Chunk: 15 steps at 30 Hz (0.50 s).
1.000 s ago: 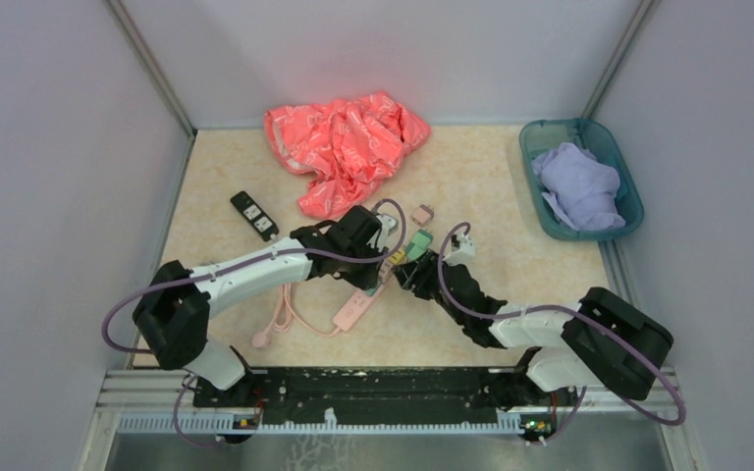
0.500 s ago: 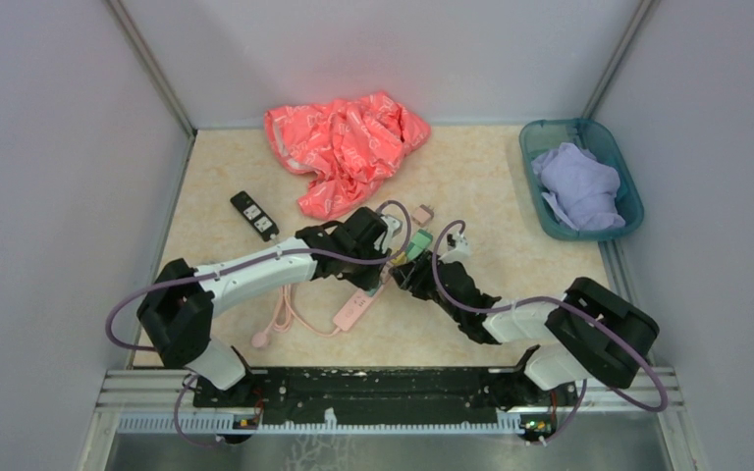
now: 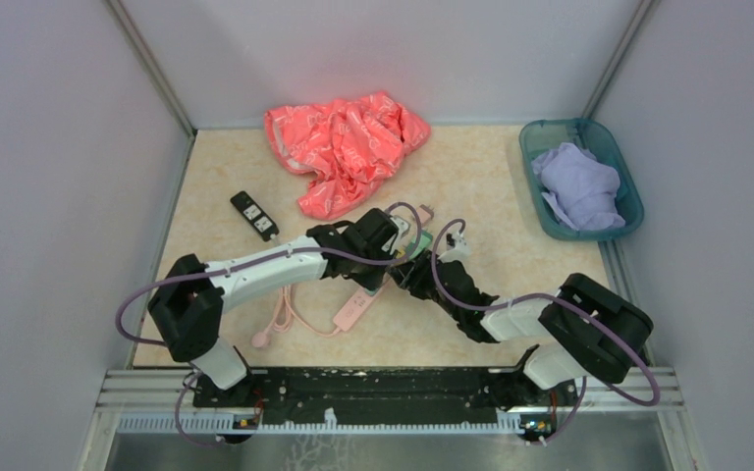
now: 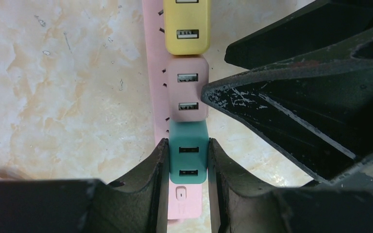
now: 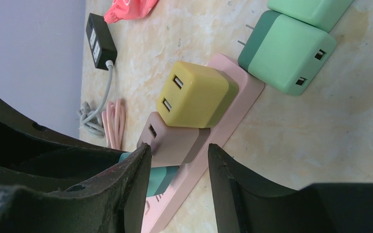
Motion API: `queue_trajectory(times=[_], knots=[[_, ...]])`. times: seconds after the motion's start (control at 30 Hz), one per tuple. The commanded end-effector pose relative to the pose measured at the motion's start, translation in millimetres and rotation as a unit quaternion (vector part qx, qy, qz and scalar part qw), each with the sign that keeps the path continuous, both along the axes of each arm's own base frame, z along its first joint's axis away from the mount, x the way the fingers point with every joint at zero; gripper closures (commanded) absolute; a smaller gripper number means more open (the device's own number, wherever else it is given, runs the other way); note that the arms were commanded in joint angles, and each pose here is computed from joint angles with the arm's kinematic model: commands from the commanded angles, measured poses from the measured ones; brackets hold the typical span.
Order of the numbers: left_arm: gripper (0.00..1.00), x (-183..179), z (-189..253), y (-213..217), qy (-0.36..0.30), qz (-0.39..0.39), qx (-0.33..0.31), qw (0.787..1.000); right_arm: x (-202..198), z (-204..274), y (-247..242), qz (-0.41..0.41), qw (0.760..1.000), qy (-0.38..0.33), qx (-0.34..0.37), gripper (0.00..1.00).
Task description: Insert the plug
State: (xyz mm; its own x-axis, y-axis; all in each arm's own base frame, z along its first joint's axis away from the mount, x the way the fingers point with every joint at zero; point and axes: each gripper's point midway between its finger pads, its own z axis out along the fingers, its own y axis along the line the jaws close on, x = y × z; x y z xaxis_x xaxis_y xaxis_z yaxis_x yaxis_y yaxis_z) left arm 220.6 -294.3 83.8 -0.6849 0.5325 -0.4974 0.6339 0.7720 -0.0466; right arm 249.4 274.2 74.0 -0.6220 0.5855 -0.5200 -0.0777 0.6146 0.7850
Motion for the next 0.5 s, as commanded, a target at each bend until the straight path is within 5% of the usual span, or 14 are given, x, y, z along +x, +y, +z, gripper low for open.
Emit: queue_trajectory(times=[0.0,0.47], knots=[[1.0,-11,-31,9,0.035,0.001,0.047,0.998,11,22,9,-0.005,0.999,-0.022,0.031,0.53],[1.0,-32,-62,25,0.073,0.018,0.076,0.994,10,18,12,0.001,1.0,-0.015,0.027,0.55]])
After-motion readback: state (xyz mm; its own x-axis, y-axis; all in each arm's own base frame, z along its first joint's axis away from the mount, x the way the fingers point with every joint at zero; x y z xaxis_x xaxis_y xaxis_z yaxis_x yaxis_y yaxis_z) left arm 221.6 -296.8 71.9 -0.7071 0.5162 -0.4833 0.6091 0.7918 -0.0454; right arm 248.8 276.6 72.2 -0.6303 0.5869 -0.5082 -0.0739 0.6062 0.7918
